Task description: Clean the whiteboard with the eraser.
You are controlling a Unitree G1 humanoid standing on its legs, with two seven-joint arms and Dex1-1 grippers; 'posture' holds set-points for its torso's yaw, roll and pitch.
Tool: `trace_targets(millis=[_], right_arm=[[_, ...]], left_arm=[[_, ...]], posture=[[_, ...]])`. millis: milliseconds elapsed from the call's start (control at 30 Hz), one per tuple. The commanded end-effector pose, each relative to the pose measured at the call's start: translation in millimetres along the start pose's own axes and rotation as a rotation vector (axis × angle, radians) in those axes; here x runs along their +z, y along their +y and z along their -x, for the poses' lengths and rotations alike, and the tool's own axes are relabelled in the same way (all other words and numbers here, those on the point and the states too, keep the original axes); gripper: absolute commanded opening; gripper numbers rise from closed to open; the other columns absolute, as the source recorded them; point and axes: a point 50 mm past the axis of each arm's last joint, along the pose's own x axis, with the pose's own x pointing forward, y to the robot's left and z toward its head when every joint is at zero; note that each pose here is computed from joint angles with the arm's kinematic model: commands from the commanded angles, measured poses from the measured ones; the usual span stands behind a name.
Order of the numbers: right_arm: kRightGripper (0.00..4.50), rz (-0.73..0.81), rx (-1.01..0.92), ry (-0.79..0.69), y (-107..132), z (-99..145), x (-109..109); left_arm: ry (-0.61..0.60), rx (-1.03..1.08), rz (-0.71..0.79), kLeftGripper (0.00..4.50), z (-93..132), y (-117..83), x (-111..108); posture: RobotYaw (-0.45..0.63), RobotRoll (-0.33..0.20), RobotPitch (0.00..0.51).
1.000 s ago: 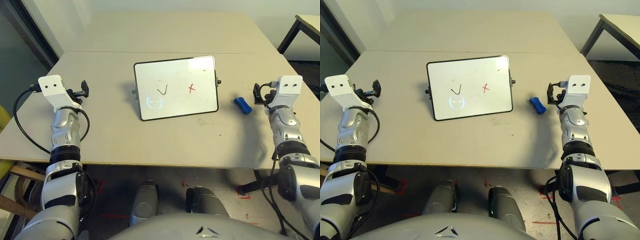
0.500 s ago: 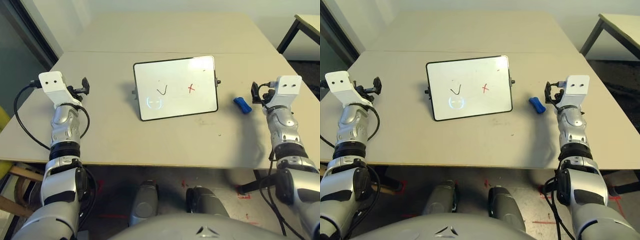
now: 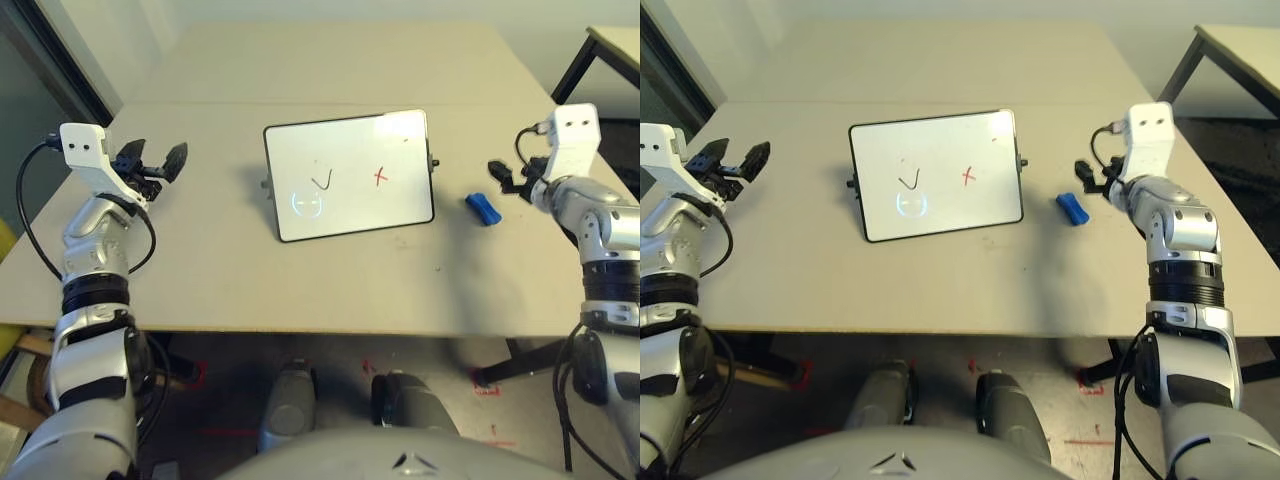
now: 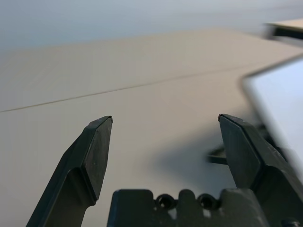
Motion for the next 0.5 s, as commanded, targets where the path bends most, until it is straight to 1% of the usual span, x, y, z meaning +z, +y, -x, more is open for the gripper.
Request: trace_targets(millis=[33,233,333,433,500], right_arm=[[4.45,0.054,0.018,0.09,2.0,0.0,-1.5],[4.45,0.073,0.03,0.173,1.2,-10.7,-15.2],[4.45,0.071,0.02,0.191,-1.4,-17.4,-20.7],[4.45,0.06,0.015,0.202,-3.8,-24.1,-26.7],[4.45,0.024,0.015,0.213,-5.9,-28.6,-32.6]], left_arm=[[0.051,-0.218,0.022,4.5,-1.9,-11.8,14.2],[0.177,-0.459,0.036,4.5,-0.1,-29.6,23.0],[0.232,-0.51,0.016,4.5,-1.1,-34.2,23.3],[0.245,-0.528,-0.005,4.5,-3.3,-36.3,22.7],[0.244,-0.541,-0.002,4.5,-4.1,-37.9,22.5]], posture=[[0.28,0.0,0.063],[0.29,0.0,0.055],[0.29,0.0,0.052],[0.28,0.0,0.049],[0.28,0.0,0.047]])
